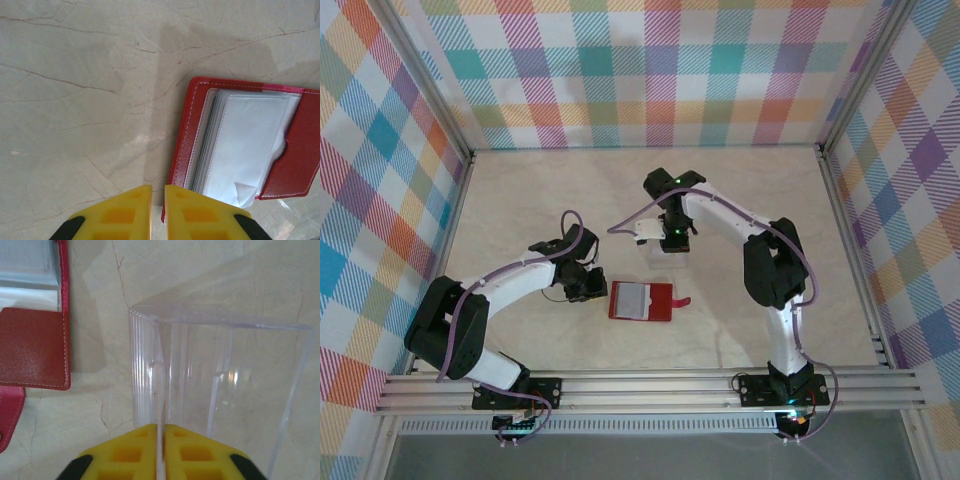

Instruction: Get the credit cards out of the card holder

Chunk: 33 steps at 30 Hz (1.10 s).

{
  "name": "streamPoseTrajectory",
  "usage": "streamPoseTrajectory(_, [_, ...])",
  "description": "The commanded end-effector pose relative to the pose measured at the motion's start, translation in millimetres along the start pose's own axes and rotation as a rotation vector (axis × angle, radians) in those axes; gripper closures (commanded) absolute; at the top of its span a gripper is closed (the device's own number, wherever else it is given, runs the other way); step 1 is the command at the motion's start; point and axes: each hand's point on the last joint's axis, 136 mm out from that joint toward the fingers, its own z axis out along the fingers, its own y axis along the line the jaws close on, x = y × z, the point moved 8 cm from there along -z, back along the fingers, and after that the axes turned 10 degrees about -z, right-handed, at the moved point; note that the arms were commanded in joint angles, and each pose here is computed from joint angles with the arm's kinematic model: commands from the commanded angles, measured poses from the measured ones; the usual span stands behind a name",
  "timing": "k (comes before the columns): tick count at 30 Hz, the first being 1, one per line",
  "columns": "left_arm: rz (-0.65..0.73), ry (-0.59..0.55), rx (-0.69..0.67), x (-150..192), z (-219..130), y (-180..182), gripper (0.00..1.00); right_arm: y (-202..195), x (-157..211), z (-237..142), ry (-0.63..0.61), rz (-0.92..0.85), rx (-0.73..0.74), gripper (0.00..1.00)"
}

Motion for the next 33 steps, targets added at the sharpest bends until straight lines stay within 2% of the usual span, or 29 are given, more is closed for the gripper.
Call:
streamPoseTrajectory(1, [0.012, -0.017, 0.01, -2, -10, -1, 0.85, -4, -5, 7, -0.019, 0.014, -0.014, 0.82])
streamPoseTrajectory(18, [0.007, -0.024, 0.015, -3, -12, -1, 0.84, -23, -4, -24, -0.027, 0.025, 0.232, 0.73])
streamPoseTrajectory(23, [0.004, -0.005, 0.021, -3, -6, -2, 0.84, -24, 0, -8, 0.01, 0.031, 0.227, 0.71])
streamPoseTrajectory(33, [-0.002, 0.006, 0.021, -2, -3, 0, 0.84, -24, -1, 20, 0.002, 0.045, 0.202, 0.67])
